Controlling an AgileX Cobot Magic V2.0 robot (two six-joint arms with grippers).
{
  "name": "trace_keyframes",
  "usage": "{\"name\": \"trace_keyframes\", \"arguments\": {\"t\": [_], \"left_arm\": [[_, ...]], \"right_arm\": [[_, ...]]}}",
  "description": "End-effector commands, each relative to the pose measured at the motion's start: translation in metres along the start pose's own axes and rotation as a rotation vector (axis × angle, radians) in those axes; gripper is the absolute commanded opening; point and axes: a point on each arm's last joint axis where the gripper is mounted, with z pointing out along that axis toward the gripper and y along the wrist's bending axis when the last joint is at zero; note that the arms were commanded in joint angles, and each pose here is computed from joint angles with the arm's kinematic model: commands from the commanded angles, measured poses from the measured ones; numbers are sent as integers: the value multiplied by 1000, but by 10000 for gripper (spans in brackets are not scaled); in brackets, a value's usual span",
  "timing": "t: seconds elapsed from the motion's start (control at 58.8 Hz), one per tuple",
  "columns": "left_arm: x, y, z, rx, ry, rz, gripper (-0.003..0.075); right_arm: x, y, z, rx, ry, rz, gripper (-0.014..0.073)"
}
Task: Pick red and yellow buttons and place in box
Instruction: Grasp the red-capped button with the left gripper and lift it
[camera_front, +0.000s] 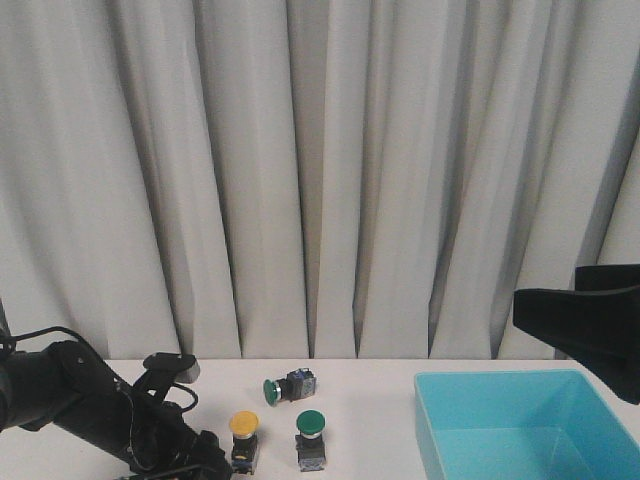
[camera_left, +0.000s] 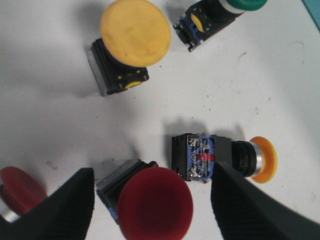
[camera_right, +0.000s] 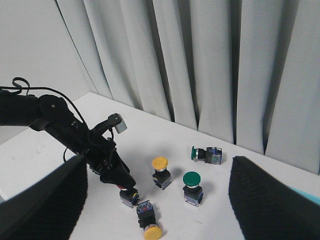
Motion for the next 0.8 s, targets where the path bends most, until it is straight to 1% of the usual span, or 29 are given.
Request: {"name": "trace_keyframes", "arguments": {"t": [0.0,0.102,0.187,0.306,0.425,0.442,0.476,0.493,0.51,0.595,0.714,0.782], "left_arm": [[-15,-12,-19,15,-72,13,481],[-15,-12,-18,15,-71,12,479],[-15,-12,-18,17,-69,13,463],[-14,-13,-18,25,-59,14,401],[-13,-13,-18,30,-53,15,302],[-13,-13,-18,31,-51,15,272],[-13,-13,-18,31,-51,15,248],[-13,-13,-18,31,-51,15,217],[-13,-13,-18,31,-49,16,209],[-13,-13,-18,29,-48,19,112],[-13,-13,-18,27,-49,19,5],[-13,-13,-19,27,-50,20,-8]], "right_arm": [[-14,3,-6,8,-77,5,560],[-14,3,-6,8,-77,5,560],[-14,3,-6,8,-77,5,560],[-14,3,-6,8,-77,5,560],[-14,3,-6,8,-77,5,560],[-14,3,-6,8,-77,5,560],[-14,3,-6,8,-77,6,560],[-14,3,-6,8,-77,6,560],[-14,3,-6,8,-77,6,560],[-14,3,-6,8,-77,6,560],[-14,3,-6,6,-76,6,560],[-14,3,-6,4,-73,5,560]]}}
